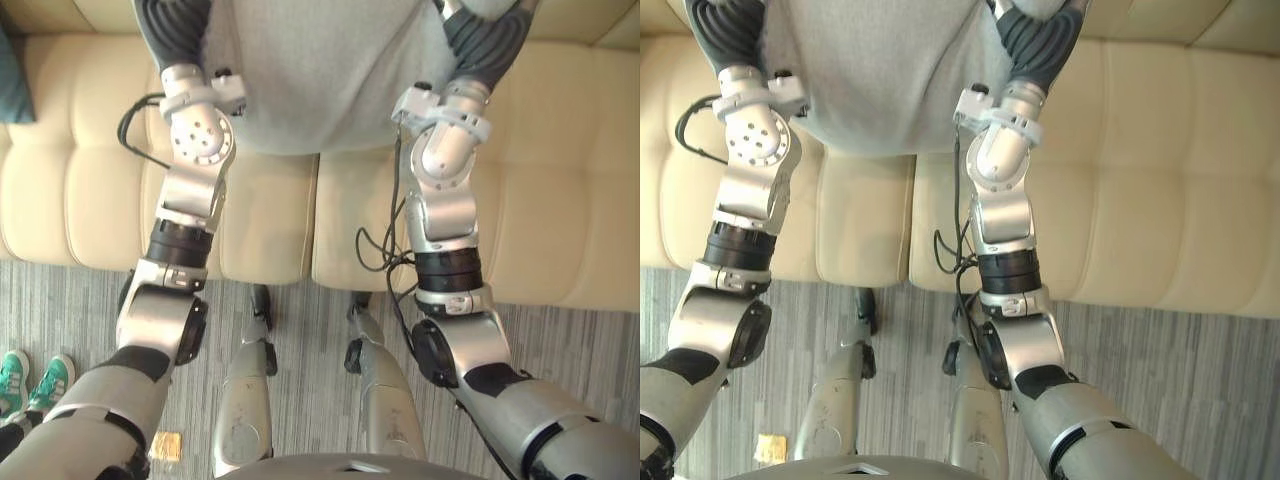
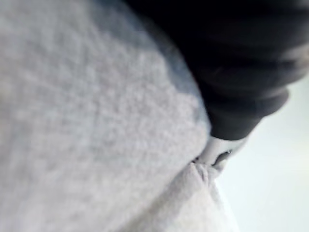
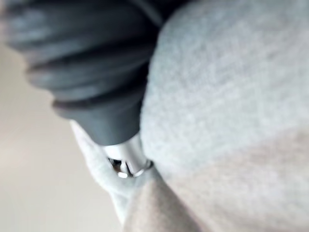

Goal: Pick up cushions and gather them together orderly.

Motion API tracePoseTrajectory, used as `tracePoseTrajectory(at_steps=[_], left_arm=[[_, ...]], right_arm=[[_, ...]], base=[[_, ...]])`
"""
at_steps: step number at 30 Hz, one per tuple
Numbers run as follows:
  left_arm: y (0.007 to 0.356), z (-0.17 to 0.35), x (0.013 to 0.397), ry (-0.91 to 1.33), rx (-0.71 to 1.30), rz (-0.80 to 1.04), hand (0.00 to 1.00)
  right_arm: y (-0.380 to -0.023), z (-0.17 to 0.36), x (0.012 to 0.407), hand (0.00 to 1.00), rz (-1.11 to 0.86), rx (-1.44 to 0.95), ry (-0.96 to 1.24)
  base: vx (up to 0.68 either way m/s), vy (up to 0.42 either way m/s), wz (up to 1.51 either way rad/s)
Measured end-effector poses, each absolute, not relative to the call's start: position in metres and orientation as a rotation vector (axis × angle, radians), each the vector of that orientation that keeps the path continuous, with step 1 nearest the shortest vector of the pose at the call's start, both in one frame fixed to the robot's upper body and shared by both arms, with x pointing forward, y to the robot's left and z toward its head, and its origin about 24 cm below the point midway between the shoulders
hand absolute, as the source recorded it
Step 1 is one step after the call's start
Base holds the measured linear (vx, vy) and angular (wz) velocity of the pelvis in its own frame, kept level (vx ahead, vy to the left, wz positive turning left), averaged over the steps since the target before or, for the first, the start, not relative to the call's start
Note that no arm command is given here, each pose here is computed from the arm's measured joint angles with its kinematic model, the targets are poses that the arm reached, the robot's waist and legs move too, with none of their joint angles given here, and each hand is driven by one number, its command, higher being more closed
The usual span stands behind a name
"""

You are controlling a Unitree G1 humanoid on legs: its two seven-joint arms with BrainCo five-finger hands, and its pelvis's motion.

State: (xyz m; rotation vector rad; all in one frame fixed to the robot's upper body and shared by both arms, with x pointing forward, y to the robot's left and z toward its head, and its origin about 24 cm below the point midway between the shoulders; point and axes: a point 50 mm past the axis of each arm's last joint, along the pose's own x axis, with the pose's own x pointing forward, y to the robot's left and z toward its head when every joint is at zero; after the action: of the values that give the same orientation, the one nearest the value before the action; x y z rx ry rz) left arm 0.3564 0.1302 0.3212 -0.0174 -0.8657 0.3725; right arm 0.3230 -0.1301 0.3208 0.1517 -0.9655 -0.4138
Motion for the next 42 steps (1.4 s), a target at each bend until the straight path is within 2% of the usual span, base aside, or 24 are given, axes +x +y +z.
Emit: tracePoseTrajectory(at_steps=[1, 2, 3, 4, 9, 18, 21, 26, 30, 33, 36, 38, 39, 42], left_arm=[[0.129, 0.324, 0.357, -0.864, -0.021, 0.369, 1.00], [0.129, 0.327, 0.357, -0.866, -0.038, 0.367, 0.00], [0.130, 0.328, 0.357, -0.866, -0.042, 0.369, 0.00], [0.131, 0.329, 0.356, -0.872, -0.055, 0.372, 0.00], [0.147, 0.345, 0.351, -0.911, -0.149, 0.422, 0.00], [0.176, 0.365, 0.348, -0.938, -0.181, 0.510, 0.00], [0.186, 0.365, 0.349, -0.910, -0.238, 0.531, 0.00], [0.193, 0.351, 0.358, -0.827, -0.287, 0.520, 0.00], [0.208, 0.339, 0.353, -0.828, -0.266, 0.525, 0.00], [0.228, 0.313, 0.339, -0.845, -0.254, 0.564, 0.00], [0.256, 0.260, 0.325, -0.749, -0.219, 0.654, 0.00], [0.266, 0.225, 0.313, -0.676, -0.216, 0.699, 0.00], [0.268, 0.191, 0.302, -0.591, -0.220, 0.726, 0.00], [0.260, 0.102, 0.275, -0.310, -0.224, 0.733, 0.00]], right_arm=[[-0.131, 0.324, 0.323, 1.00, -0.419, 0.147, -0.968], [-0.132, 0.329, 0.322, 1.00, -0.428, 0.149, -0.979], [-0.132, 0.330, 0.322, 1.00, -0.428, 0.150, -0.982], [-0.131, 0.334, 0.320, 0.00, -0.430, 0.157, -0.994], [-0.133, 0.352, 0.314, 0.00, -0.441, 0.189, -1.051], [-0.143, 0.390, 0.311, 0.00, -0.429, 0.247, -1.105], [-0.150, 0.408, 0.316, 0.00, -0.421, 0.277, -1.088], [-0.170, 0.410, 0.323, 0.00, -0.413, 0.356, -1.022], [-0.188, 0.416, 0.315, 0.00, -0.402, 0.388, -1.055], [-0.210, 0.394, 0.294, 0.00, -0.405, 0.395, -1.130], [-0.247, 0.344, 0.281, 0.00, -0.526, 0.343, -1.093], [-0.267, 0.304, 0.273, 0.00, -0.602, 0.283, -1.012], [-0.276, 0.264, 0.269, 0.00, -0.641, 0.226, -0.896], [-0.277, 0.175, 0.258, 0.00, -0.676, 0.125, -0.598]], base=[[-0.02, -0.011, -0.04], [-0.03, -0.009, -0.05], [-0.04, -0.007, -0.08], [-0.04, -0.005, -0.06], [-0.04, -0.009, -0.06], [-0.04, -0.002, -0.02], [-0.01, 0.006, -0.01], [-0.03, 0.009, 0.03], [-0.04, 0.018, 0.05], [-0.01, 0.017, 0.00], [0.00, 0.038, -0.01], [0.01, 0.040, -0.04], [0.02, 0.036, -0.07], [0.04, 0.036, -0.11]])
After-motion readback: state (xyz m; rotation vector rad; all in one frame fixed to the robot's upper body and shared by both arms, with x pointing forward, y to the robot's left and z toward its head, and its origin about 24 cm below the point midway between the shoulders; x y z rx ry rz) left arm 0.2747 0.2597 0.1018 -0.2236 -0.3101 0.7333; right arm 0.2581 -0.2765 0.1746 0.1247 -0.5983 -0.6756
